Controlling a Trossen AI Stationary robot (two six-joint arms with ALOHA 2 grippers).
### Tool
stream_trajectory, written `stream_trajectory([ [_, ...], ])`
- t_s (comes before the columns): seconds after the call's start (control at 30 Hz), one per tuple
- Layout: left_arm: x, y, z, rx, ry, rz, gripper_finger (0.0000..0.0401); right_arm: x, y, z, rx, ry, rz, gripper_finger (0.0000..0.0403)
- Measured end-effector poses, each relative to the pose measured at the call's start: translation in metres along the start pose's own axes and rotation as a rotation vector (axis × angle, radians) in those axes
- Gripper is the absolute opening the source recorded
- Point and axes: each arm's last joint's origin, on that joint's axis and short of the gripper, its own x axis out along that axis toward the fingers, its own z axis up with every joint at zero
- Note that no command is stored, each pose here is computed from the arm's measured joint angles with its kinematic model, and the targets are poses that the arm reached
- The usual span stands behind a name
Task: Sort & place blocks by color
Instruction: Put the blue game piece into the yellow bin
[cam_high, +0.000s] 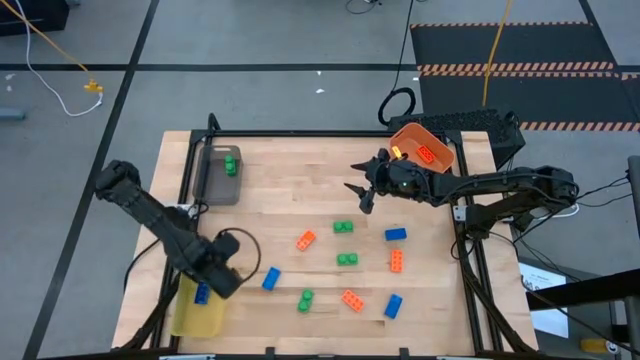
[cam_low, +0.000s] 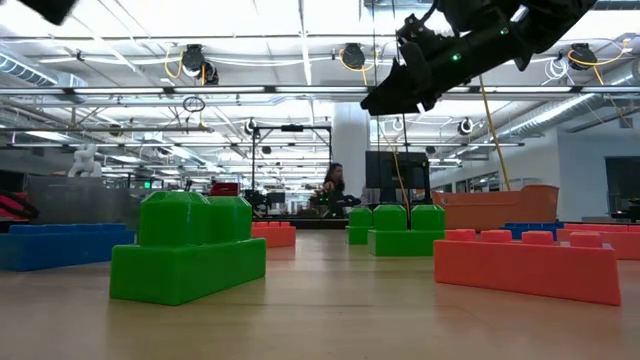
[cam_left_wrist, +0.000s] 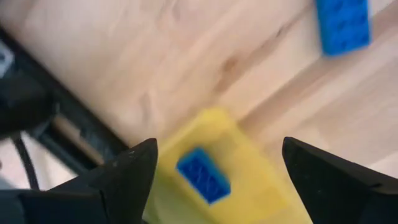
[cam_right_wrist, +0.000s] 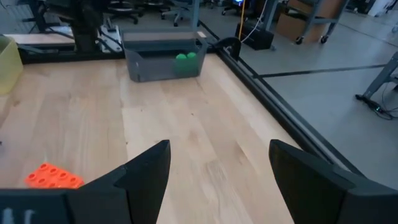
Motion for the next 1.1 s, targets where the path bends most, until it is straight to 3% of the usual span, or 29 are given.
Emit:
stream_trajectory([
  [0.2,0.011,-0.018,0.034,0.017,-0.083,-0.069,0.0324,0.000,0.000,-0.003,-0.011,0.035,0.001,0.0263],
  [0.33,0.029,-0.028,0.054,0.041,-0.077,-0.022,0.0325,0.000,0.000,-0.004,-0.001,0.038,0.001,0.0263],
  [0.47,0.045,-0.042,0.068,0.051,-0.074,-0.048,0.0328,0.000,0.000,-0.007,0.027,0.069,0.001,0.0263],
  [0.67,0.061,-0.064,0.078,0.072,-0.026,-0.171,0.0328,-0.001,0.000,-0.013,0.025,0.137,0.001,0.0263],
  [0.9,0.082,-0.074,0.079,0.016,-0.024,-0.114,0.0328,-0.001,0.000,-0.013,0.016,0.138,0.002,0.0263],
  [1.1,0.112,-0.087,0.081,0.044,0.030,-0.086,0.0328,-0.001,0.000,-0.014,0.013,0.139,0.002,0.0263],
])
